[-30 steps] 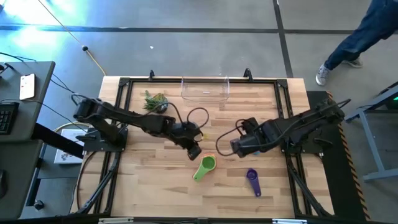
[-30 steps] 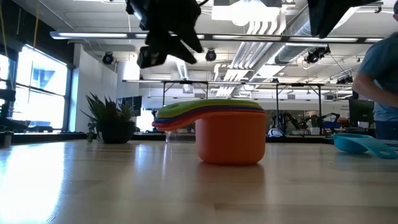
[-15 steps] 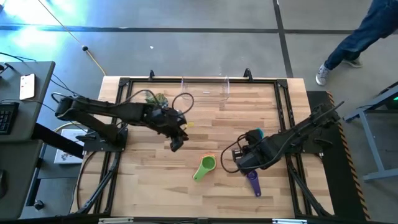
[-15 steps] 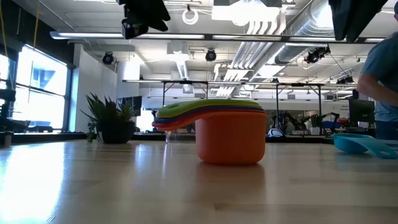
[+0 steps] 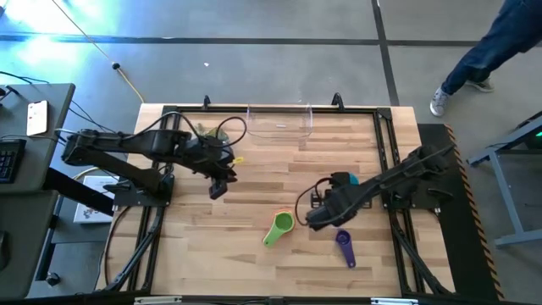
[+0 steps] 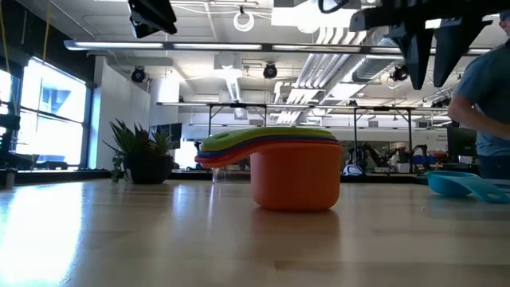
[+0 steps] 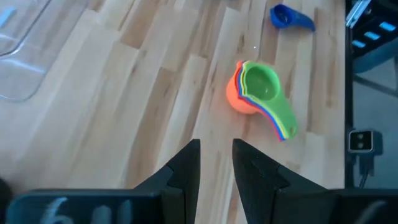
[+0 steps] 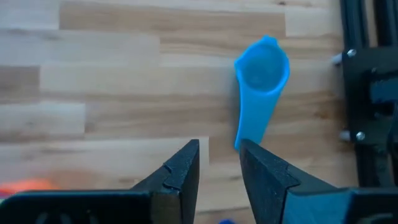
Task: Nest measuring cups in basket
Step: Stack the light blue measuring cup into the green measuring cup
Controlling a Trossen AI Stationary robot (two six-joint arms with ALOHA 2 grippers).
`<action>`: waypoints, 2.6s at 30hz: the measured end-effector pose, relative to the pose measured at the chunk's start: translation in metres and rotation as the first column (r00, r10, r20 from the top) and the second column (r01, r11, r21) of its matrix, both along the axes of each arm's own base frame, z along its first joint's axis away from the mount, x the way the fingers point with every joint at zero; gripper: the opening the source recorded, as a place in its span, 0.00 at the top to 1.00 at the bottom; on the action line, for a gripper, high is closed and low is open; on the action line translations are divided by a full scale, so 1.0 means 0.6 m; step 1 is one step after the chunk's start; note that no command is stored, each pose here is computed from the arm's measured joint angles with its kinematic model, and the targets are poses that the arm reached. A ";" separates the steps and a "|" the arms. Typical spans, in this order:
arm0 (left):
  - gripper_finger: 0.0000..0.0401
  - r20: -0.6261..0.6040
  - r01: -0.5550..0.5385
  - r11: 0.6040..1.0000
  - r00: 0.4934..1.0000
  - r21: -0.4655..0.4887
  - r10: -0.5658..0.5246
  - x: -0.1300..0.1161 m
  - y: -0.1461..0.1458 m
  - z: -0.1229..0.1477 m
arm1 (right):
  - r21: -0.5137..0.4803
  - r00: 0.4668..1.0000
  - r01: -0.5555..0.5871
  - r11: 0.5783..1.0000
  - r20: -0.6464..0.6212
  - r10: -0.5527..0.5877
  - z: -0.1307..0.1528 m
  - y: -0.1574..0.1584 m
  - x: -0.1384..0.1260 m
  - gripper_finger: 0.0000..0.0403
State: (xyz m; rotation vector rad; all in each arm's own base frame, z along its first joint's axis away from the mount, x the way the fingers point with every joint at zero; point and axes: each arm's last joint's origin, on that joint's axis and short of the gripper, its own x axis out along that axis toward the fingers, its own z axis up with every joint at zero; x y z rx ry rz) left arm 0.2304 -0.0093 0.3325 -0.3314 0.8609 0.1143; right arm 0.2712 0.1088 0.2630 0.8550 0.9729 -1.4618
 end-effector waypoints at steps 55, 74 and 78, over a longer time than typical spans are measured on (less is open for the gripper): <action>0.79 0.003 -0.313 0.937 0.949 0.156 0.317 -0.032 0.107 0.009 | 0.261 0.992 -0.032 0.965 -0.110 0.063 -0.192 -0.187 -0.054 0.99; 0.79 -0.167 -0.146 0.973 0.970 0.179 0.177 -0.051 0.099 -0.006 | 0.172 0.975 -0.058 0.983 0.223 0.019 -0.036 -0.116 0.041 1.00; 0.79 -0.202 -0.055 0.991 0.976 0.121 0.079 -0.052 0.094 -0.022 | 0.125 0.950 -0.052 0.991 0.312 0.010 0.000 -0.089 0.050 1.00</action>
